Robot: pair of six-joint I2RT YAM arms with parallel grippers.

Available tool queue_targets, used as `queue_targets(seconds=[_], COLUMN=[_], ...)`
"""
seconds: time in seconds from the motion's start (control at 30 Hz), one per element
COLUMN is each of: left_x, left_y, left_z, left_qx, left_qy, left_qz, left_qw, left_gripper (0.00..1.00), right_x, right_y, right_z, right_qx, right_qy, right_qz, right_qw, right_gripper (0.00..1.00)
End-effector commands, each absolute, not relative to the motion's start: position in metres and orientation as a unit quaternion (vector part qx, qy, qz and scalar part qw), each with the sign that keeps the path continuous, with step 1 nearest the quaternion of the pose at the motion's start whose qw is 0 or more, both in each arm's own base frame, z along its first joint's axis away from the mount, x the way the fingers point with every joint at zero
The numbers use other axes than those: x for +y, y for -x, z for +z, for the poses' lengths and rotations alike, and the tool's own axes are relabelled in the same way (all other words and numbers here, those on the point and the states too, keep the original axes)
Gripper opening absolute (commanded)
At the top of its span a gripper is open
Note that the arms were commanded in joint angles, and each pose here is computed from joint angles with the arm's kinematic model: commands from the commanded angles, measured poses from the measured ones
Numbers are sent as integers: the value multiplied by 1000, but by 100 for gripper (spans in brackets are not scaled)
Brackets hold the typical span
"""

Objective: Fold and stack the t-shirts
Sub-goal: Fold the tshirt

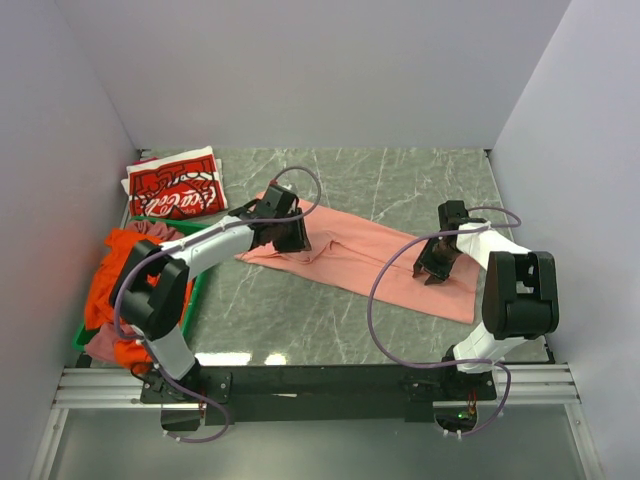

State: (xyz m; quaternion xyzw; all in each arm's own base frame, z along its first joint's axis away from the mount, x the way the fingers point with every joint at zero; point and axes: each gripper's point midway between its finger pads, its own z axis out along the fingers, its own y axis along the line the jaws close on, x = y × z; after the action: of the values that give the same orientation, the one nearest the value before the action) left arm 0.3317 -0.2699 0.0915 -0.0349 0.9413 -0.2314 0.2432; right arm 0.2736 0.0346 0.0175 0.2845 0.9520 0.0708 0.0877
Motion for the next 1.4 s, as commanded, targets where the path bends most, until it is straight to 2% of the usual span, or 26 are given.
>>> queue_targets(seconds=[0.0,0.07,0.1,0.2,0.37,0.67,1.0,1.2,1.37], left_x=[-277,-288,-292,-303,-305,-319,-287,-246,-231], left_y=[-361,-368,-369,-360,-334,-303,-330,-355,-355], left_z=[100,103,96,75,55,66,117,91,53], left_qx=[932,929,930,936,945,938,929,937,950], left_qy=[45,33,31,20,12,-20,33,79,85], left_qz=[-236,-249,-254,-267,-264,-303,-298,-259,-228], left_qw=[273,273,265,228,191,167,215,219,196], left_gripper=[38,35,29,27,27,29,34,33,31], right_x=[33,33,33,33,31,33,29,24,32], right_y=[-285,-285,-285,-285,-285,-283,-292,-318,-332], right_z=[32,32,32,32,33,28,71,95,66], right_qx=[953,954,954,955,955,956,953,950,957], right_qy=[-272,-271,-270,-269,-266,-267,-252,-226,-210], right_qz=[70,69,68,67,62,66,68,68,85], right_qw=[113,111,112,110,112,105,152,205,180], right_gripper=[47,47,47,47,47,47,47,48,48])
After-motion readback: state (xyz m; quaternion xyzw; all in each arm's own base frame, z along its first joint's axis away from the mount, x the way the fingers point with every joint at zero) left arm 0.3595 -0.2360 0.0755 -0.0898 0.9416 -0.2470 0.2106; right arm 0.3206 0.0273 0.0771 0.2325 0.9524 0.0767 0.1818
